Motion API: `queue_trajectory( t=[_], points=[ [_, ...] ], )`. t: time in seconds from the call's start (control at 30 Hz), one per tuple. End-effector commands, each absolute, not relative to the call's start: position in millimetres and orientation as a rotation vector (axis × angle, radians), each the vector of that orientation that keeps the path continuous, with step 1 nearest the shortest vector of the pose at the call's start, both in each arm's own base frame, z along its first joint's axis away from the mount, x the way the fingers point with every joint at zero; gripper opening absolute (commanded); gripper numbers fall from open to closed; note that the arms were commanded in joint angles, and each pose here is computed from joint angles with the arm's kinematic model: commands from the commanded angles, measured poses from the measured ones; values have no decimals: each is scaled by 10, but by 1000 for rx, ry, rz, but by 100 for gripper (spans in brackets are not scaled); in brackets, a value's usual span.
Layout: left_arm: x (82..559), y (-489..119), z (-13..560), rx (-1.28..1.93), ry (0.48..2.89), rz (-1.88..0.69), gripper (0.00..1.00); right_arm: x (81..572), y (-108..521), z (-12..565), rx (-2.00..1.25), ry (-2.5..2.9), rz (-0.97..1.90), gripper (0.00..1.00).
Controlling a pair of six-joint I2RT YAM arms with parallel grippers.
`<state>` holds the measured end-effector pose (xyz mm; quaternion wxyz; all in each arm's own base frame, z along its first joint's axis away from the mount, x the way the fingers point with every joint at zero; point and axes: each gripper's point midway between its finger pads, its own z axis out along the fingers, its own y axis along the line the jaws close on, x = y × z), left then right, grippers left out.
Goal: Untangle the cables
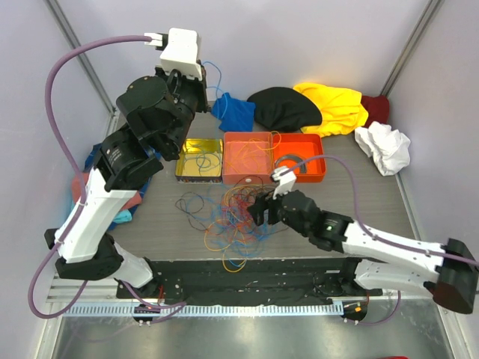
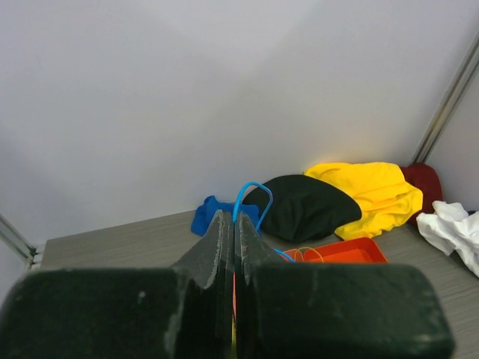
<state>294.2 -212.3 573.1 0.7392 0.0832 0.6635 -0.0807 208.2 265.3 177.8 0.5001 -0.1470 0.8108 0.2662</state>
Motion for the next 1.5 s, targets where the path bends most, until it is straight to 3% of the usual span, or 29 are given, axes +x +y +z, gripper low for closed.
queue_trajectory(
  t=[0.0, 0.43, 0.73, 0.8, 1.07, 1.13, 1.23, 1.47],
  points=[
    [2866, -2081, 5883, 168, 1422, -232, 0, 1932, 3190, 1916, -483, 1920, 892, 77],
    [2856, -2122, 5802, 182, 1441, -254, 0, 1732, 3754, 1596, -658, 1955, 1031, 81],
    [2842, -2138, 5759, 190, 1453, -263, 0, 1835, 4047, 1274, -692, 2015, 973, 81],
    [2834, -2124, 5743, 187, 1454, -264, 0, 1952, 4058, 1231, -652, 2022, 917, 78],
    [2815, -2084, 5663, 191, 1462, -256, 0, 2095, 4012, 1265, -608, 2003, 841, 43],
    [2790, -2073, 5673, 171, 1462, -283, 0, 2081, 4027, 1212, -617, 2012, 846, 42],
    [2771, -2056, 5677, 168, 1461, -291, 0, 2038, 4082, 1073, -645, 2049, 860, 50],
    [2734, -2007, 5660, 166, 1465, -293, 0, 2009, 4218, 892, -663, 2094, 894, 51]
  ],
)
